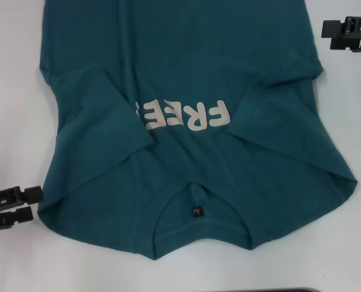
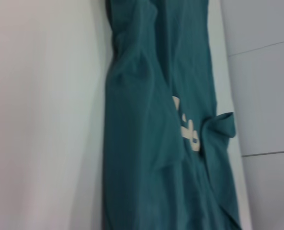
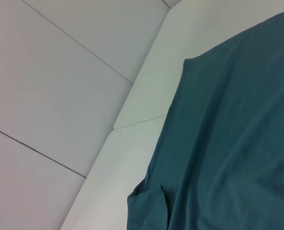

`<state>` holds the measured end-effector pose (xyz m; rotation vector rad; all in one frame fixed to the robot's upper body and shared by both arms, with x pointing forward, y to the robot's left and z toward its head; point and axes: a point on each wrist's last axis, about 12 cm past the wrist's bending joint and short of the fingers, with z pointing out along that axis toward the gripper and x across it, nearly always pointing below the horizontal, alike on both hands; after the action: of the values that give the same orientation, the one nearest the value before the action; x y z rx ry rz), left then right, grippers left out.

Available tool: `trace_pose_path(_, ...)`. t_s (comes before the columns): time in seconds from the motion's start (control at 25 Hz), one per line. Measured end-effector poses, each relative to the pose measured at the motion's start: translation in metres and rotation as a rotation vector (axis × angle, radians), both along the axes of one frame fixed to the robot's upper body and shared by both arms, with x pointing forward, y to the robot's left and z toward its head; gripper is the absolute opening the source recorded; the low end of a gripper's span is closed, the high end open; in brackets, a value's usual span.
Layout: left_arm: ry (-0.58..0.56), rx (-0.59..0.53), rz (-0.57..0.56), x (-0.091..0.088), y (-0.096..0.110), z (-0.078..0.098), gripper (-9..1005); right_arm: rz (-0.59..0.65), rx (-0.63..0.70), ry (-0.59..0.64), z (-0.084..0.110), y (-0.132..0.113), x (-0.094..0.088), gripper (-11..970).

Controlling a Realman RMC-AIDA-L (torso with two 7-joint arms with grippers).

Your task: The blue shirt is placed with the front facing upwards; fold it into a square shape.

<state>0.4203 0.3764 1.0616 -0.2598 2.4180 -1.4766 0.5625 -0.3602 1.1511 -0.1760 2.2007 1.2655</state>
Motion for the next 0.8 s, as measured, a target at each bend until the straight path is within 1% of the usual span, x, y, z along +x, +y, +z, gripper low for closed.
trace_pose_path(0.24, 0.022, 0.062, -0.009, 0.004, -0.004, -0.004, 946, -0.002, 0.001, -0.001, 0.0, -0.001, 0.0, 884)
trace_pose_path(0.52, 0.025, 0.074, 0.003, 0.008, -0.006, -0.006, 938, -0.005, 0.004, -0.004, 0.001, -0.001, 0.0, 884)
trace_pose_path(0.8, 0.045, 0.1, -0.024, 0.013, -0.013, -0.01, 931, -0.008, 0.009, -0.002, 0.0, -0.002, -0.001, 883)
